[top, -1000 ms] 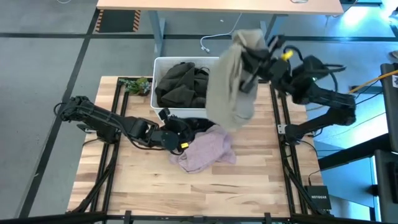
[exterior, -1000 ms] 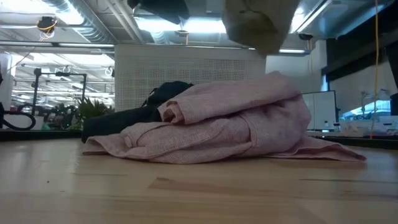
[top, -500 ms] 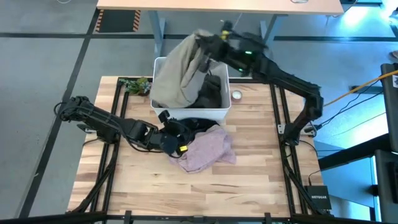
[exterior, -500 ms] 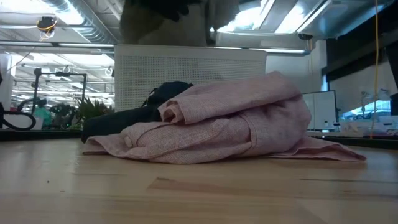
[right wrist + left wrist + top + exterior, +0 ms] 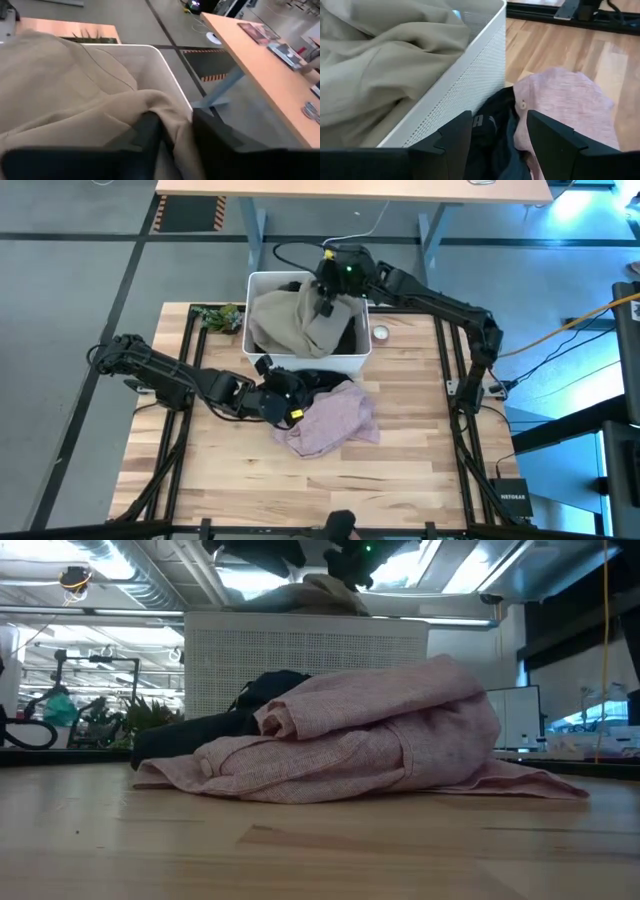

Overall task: Sort clothes
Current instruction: Put the brown shirt into the white laundry bin, then put the pink shirt into the white laundry bin

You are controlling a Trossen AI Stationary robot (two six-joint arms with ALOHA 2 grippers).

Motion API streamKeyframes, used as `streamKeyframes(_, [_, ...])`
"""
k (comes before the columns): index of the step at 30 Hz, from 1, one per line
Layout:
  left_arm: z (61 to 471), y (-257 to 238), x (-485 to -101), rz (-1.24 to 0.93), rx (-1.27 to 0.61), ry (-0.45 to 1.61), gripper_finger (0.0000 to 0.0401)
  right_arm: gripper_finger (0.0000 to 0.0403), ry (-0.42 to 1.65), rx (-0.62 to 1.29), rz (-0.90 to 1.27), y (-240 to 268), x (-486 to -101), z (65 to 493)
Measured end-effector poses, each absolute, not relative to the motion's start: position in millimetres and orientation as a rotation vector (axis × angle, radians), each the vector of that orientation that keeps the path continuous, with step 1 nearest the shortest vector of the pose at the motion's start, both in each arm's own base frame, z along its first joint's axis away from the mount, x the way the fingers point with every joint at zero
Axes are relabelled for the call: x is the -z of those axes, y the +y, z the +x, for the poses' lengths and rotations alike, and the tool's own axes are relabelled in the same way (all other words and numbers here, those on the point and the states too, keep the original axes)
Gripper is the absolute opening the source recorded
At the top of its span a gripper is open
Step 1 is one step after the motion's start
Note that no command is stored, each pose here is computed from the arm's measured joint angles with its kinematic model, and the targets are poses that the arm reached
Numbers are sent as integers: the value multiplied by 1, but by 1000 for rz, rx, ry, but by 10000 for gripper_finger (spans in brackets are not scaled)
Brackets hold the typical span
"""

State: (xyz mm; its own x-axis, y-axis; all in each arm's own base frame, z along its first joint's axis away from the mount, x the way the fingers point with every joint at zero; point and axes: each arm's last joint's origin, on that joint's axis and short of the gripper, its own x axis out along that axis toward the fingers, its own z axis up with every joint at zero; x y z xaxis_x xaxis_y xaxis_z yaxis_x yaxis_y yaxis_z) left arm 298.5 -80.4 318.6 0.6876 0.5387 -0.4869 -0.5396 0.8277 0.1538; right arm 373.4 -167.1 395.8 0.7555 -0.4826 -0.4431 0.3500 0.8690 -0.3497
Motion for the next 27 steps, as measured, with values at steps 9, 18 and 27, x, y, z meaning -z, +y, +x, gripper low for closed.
streamKeyframes(9, [298,-82,-318,0,-595,548,186,276,439,459,-342,-122,-475,352])
streamKeyframes(18, [298,-82,-319,-7,-596,545,186,284,434,423,-349,-102,-506,331])
streamKeyframes(27, [298,-82,-318,-5,-597,547,186,285,471,297,-326,-95,-506,319])
